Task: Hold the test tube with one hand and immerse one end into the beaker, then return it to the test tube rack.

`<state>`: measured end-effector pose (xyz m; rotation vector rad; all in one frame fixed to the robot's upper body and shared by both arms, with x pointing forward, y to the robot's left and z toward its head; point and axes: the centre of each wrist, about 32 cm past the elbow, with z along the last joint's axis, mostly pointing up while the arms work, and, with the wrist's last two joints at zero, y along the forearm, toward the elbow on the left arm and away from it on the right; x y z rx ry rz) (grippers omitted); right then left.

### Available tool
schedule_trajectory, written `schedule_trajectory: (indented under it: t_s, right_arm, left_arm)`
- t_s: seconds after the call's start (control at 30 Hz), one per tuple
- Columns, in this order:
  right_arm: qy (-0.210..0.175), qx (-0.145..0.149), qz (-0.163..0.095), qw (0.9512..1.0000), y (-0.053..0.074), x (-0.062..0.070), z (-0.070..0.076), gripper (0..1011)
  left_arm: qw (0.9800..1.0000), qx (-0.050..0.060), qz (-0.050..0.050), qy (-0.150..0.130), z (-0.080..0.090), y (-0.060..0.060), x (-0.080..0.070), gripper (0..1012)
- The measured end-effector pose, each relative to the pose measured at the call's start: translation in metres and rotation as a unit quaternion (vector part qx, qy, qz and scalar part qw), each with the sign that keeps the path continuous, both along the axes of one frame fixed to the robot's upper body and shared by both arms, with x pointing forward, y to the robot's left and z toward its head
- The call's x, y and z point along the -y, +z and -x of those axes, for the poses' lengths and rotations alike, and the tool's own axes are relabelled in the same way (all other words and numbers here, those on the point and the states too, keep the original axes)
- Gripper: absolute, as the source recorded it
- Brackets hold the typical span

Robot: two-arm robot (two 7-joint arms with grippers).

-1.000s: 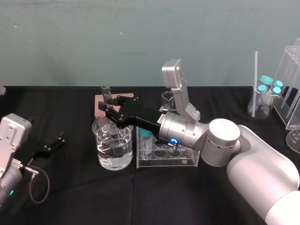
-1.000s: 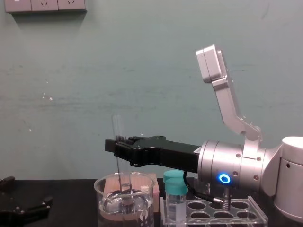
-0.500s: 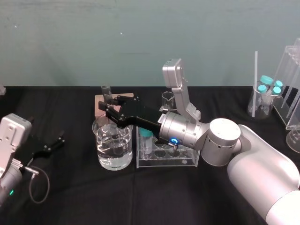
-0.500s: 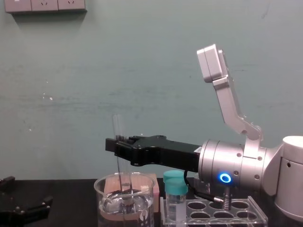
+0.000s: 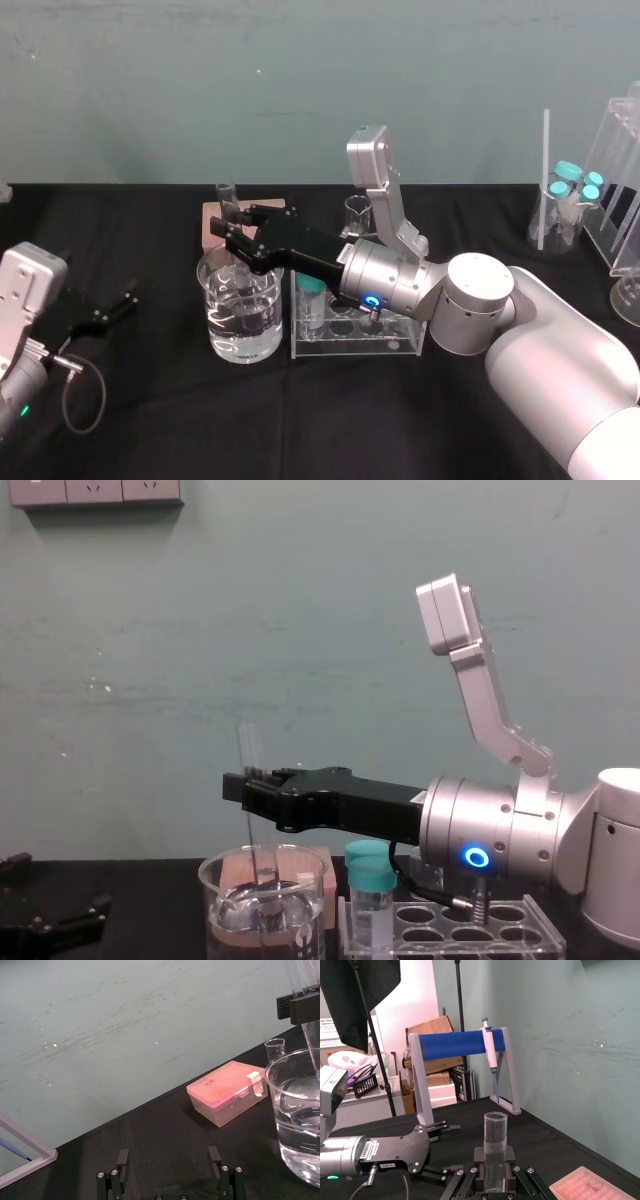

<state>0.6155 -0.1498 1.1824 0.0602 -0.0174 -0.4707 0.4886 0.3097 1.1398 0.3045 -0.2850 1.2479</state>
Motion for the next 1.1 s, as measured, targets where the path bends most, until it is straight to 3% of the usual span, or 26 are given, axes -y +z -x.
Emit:
schedule_trajectory:
  t_s: [1.1]
  right_arm:
    - [0.001,0.000,-0.001,1.0000,0.0000,-0.0006,0.0001,230]
  left_arm:
    - [1.0000,0.000,0.000,0.000,0.0000,0.0000,0.0000,1000]
